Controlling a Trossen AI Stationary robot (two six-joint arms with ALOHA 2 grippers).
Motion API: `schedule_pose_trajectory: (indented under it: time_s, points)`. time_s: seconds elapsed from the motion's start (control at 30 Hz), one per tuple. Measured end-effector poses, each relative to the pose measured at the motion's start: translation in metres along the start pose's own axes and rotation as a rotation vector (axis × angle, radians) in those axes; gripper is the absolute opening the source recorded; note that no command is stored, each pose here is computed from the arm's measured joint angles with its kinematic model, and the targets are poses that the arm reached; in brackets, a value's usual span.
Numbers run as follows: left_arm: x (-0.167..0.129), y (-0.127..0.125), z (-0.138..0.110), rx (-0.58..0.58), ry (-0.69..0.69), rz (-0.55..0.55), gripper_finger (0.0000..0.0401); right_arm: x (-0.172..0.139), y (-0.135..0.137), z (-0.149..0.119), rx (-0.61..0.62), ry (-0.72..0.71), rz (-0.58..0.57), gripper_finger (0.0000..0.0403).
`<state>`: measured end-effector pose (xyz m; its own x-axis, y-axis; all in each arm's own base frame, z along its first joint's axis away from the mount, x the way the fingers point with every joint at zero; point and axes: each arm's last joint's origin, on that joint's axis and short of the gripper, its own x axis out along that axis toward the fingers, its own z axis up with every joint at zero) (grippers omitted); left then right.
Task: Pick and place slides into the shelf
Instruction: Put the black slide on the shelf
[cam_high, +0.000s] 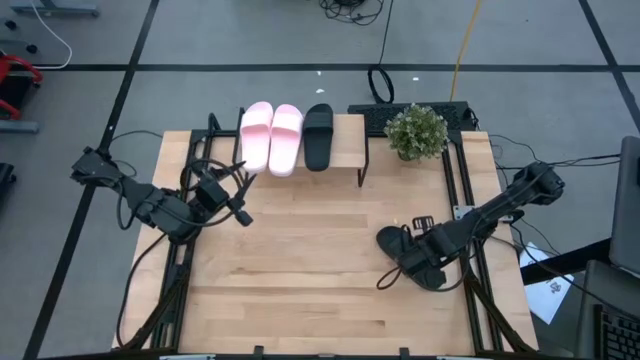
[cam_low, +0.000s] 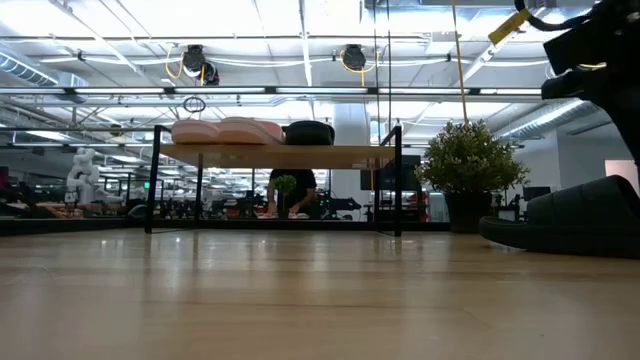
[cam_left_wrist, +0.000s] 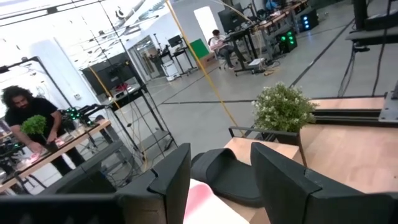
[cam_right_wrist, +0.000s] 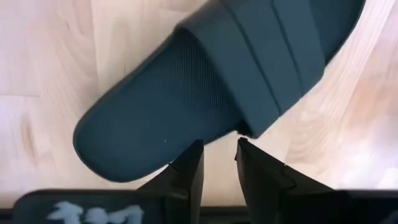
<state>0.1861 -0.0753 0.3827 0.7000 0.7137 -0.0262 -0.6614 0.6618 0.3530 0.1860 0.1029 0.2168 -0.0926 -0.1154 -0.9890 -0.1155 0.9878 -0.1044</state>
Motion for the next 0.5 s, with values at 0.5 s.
schedule_pose_trajectory:
  time_s: [0.5]
  points:
    - [0.002,0.002,0.0,0.019,0.01,0.038,0.0175,0.016,0.0,0.004,-0.041,-0.079,-0.026,0.0084]
